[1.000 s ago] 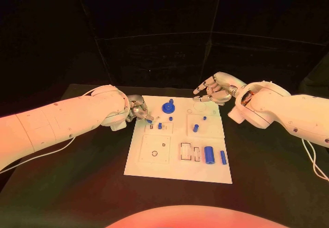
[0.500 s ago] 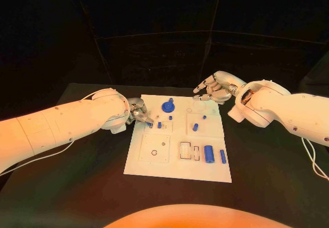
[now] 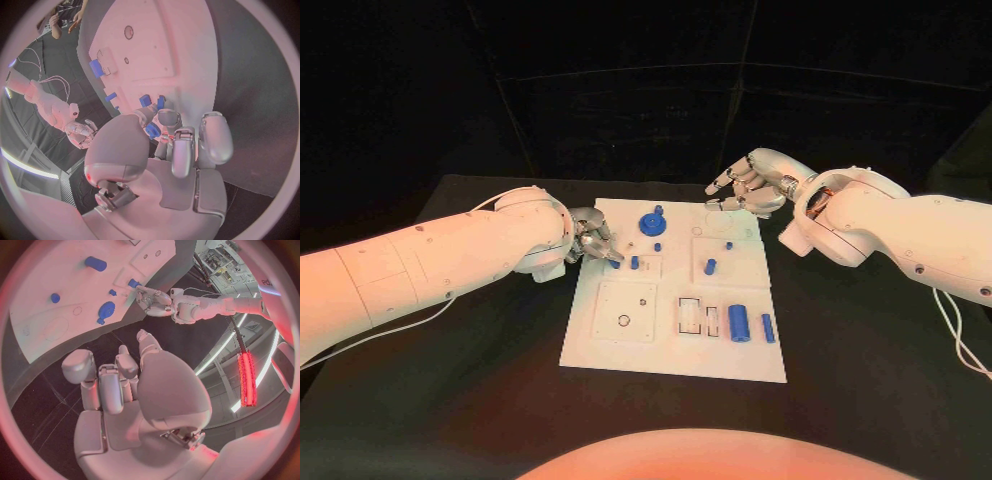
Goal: Assemble the parts on the task board
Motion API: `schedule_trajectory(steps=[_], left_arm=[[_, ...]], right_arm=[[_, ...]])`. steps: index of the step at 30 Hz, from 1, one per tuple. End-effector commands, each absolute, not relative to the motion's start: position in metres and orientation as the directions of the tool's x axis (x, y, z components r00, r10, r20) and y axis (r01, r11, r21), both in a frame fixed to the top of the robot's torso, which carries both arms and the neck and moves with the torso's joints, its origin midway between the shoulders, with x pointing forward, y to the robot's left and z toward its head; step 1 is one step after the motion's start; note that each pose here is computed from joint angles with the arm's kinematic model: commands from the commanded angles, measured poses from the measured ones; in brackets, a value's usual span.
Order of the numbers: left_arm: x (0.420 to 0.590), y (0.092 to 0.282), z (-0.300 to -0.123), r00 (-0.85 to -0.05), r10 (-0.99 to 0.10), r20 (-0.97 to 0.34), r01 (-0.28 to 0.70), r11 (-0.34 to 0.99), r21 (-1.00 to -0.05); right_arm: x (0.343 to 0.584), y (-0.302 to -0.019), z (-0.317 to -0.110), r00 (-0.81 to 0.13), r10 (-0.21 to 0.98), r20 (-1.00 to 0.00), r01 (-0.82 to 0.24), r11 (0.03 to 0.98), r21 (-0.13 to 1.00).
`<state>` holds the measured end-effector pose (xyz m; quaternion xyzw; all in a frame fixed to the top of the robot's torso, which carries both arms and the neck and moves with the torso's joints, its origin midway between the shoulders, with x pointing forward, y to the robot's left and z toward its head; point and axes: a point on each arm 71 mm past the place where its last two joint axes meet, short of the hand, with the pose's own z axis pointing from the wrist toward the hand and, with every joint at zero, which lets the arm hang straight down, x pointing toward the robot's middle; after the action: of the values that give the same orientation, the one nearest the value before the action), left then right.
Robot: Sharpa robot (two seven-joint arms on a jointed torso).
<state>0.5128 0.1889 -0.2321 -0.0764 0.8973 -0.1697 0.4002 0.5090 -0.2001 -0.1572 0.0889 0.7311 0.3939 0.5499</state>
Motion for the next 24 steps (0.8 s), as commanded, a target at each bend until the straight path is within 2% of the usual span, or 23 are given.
schedule_trajectory(steps=[1, 24], left_arm=[[0.5125, 0.1872, -0.2324, -0.673, -0.234, -0.702, 0.027, 0.940, -0.339], [0.5130, 0.1837, -0.2336, -0.678, -0.215, -0.703, 0.033, 0.947, -0.321]], right_arm=[[0.5086, -0.1989, -0.1560, -0.384, 0.563, -0.732, -0.312, 0.667, 0.676], [0.5087, -0.1992, -0.1561, -0.385, 0.562, -0.732, -0.311, 0.668, 0.676]])
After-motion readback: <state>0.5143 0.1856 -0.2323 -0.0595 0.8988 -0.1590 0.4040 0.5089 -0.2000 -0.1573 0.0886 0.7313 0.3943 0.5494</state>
